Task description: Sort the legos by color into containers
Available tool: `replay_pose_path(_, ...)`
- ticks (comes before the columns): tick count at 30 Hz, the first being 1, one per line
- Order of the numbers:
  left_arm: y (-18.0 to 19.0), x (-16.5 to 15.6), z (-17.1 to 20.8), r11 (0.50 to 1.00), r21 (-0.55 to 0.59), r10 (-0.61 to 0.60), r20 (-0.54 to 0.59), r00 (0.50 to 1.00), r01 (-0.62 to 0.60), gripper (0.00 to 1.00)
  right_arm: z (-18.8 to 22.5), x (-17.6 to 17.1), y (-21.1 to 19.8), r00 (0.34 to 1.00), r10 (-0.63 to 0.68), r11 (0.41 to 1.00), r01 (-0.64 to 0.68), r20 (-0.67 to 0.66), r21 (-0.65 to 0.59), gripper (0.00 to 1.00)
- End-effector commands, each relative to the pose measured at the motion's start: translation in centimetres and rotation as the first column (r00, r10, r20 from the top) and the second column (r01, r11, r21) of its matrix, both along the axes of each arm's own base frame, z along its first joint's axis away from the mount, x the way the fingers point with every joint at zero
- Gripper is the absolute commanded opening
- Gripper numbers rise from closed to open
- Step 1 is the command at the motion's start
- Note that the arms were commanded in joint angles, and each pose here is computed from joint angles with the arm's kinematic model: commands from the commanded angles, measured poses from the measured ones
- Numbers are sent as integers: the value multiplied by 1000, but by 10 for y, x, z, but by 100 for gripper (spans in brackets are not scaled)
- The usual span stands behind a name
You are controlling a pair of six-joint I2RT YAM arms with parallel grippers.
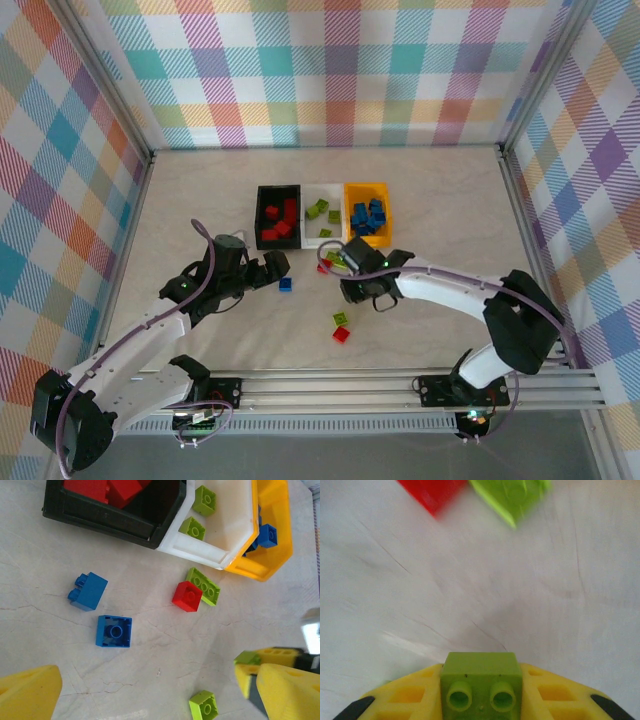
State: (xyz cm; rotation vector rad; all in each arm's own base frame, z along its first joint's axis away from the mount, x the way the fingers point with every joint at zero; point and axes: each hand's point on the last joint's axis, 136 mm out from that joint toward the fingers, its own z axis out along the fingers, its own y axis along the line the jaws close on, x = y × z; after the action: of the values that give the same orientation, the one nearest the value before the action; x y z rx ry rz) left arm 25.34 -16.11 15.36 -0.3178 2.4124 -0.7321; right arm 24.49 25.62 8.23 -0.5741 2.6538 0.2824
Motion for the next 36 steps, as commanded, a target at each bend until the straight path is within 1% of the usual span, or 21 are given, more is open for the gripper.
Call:
replay_pose_path(1,3,-3,-1,1000,4,0,-3,1000,0,100,45,34,24,997,13,993,-21,73,113,31)
replay_pose_path(4,3,-5,-3,1000,0,-4,-7,1000,4,100,55,69,43,995,0,990,-15,102,140,31)
replay_pose_path(6,4,-6,-3,1000,7,-7,-7,1000,7,100,54,96,51,996,-28,987,14,89,163,31)
replay_pose_path(9,1,-7,-2,1000,-3,-24,-11,1000,24,100,45,139,55,993,-94,979,80,66,189,32)
replay_pose_path(11,0,-8,-4,1000,-3,-31,-18,999,31,100,43,161,58,991,-115,977,99,74,191,32)
replay_pose_path(14,-3,-9,-8,999,-5,-45,-33,998,45,100,36,184,64,989,-134,976,119,70,183,34)
replay_pose_path(17,-6,-11,-14,998,-10,-59,-44,997,59,100,29,198,65,987,-152,974,142,49,176,40)
replay_pose_path(20,-11,-12,-17,996,-6,-85,-54,995,85,100,35,202,65,985,-165,968,153,43,197,53)
replay_pose_path(23,-19,-14,-20,992,14,-121,-64,991,122,99,57,200,65,983,-165,961,141,81,239,59)
replay_pose_path(26,-30,-14,-19,986,36,-159,-63,985,161,98,76,191,58,980,-170,956,139,105,258,61)
replay_pose_path(29,-51,-19,-17,971,68,-225,-57,973,229,98,88,174,46,977,-179,948,139,119,286,62)
replay_pose_path(32,-80,-31,-24,939,104,-321,-82,943,329,97,85,146,29,977,-190,943,154,100,294,62)
replay_pose_path(34,-101,-42,-34,903,139,-394,-115,912,407,96,78,127,14,975,-204,941,171,90,291,62)
replay_pose_path(36,-120,-54,-49,852,195,-461,-161,873,486,94,71,107,-1,973,-217,939,184,84,290,62)
